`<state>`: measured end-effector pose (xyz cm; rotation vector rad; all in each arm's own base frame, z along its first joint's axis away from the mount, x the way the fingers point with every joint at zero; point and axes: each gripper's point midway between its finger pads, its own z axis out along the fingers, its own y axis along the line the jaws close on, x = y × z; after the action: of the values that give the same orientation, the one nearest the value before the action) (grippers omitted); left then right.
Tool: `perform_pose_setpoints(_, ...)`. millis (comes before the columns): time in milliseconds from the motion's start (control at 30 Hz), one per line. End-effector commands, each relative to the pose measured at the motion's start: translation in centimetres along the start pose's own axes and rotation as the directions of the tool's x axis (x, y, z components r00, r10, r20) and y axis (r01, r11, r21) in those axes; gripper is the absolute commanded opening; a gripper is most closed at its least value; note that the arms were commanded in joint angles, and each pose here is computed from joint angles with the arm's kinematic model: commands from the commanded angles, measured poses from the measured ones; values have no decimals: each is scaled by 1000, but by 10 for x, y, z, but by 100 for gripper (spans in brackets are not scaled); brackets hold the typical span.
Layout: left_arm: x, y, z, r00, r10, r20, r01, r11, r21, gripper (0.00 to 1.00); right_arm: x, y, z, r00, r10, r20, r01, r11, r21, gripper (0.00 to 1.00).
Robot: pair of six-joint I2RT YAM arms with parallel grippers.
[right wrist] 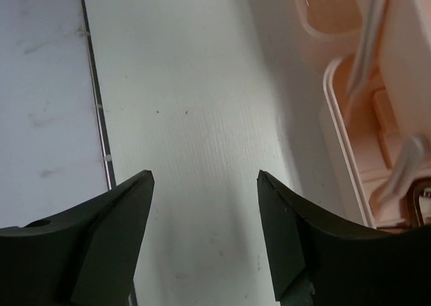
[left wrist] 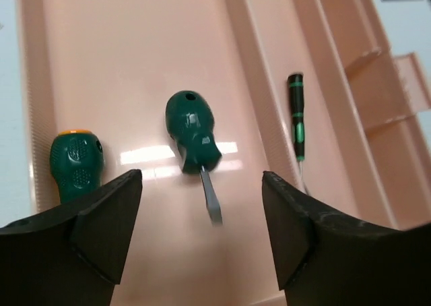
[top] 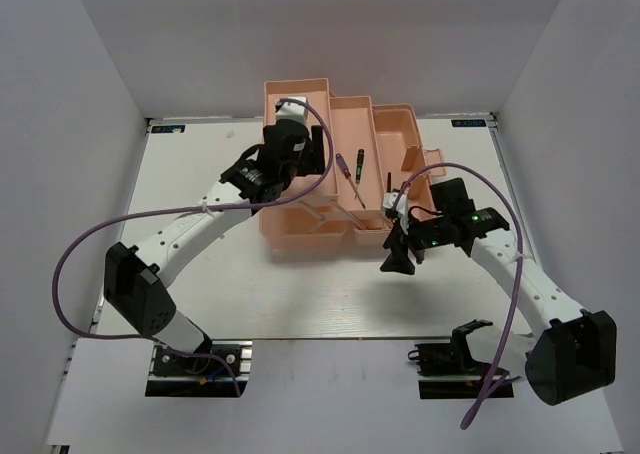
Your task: Sort the tools into containers
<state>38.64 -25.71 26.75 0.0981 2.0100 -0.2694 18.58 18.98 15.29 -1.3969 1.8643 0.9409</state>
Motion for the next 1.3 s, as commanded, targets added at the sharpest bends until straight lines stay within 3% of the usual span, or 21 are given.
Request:
perform_pose_setpoints(0,-50,1,-24,992,-60,107,57,998,25,82,-19,5,5,986,-161,32,162,985,-51,70)
perform_pose_setpoints(100,-68,8,-55,983,-87,161,80,996,49,84,-30,11,28,964,-265,22,266,960,-88,70)
perform_pose_setpoints(167,-68,18,-77,978,-99,184,89,994,60,71,-34,-1,41,949,-314,-14,313,948,-53,70)
perform_pose_setpoints(200,-85,29,-113,957,-144,253,126,988,85,27,-46,6,55,925,-379,14,379,924,-57,68)
perform_pose_setpoints(233,-87,40,-129,946,-157,284,141,987,77,4,-46,5,63,916,-402,10,402,914,-50,67)
perform_pose_setpoints(267,-61,52,-135,955,-171,242,163,985,51,0,-49,-10,76,905,-426,-11,426,905,-11,64)
perform_pose_setpoints(333,-45,77,-159,945,-199,258,203,979,13,0,-73,-13,89,888,-460,-23,461,887,27,57)
perform_pose_setpoints(367,-14,97,-176,945,-236,226,246,969,-16,0,-79,-19,105,873,-485,-58,488,872,48,57)
perform_pose_setpoints(533,111,154,-194,924,-374,76,382,903,-198,61,-115,-35,125,800,-580,-152,595,800,76,56)
perform_pose_setpoints(567,126,156,-195,913,-405,57,408,891,-198,64,-125,-26,129,788,-598,-146,611,788,69,56)
perform_pose_setpoints(733,180,155,-190,855,-519,-12,508,840,-191,68,-143,-36,158,756,-622,-204,650,751,120,56)
perform_pose_setpoints(1000,205,141,-171,835,-541,-99,514,832,-209,69,-124,-27,202,702,-654,-281,697,713,81,57)
perform_pose_setpoints(1133,213,131,-160,807,-579,-112,556,811,-182,69,-124,-52,213,684,-635,-358,719,670,186,58)
perform_pose_setpoints(1200,221,128,-154,798,-589,-127,567,805,-174,69,-122,-60,217,679,-626,-383,723,661,203,57)
perform_pose_setpoints(1267,221,120,-150,777,-616,-128,601,787,-136,69,-123,-64,217,675,-627,-389,728,654,209,45)
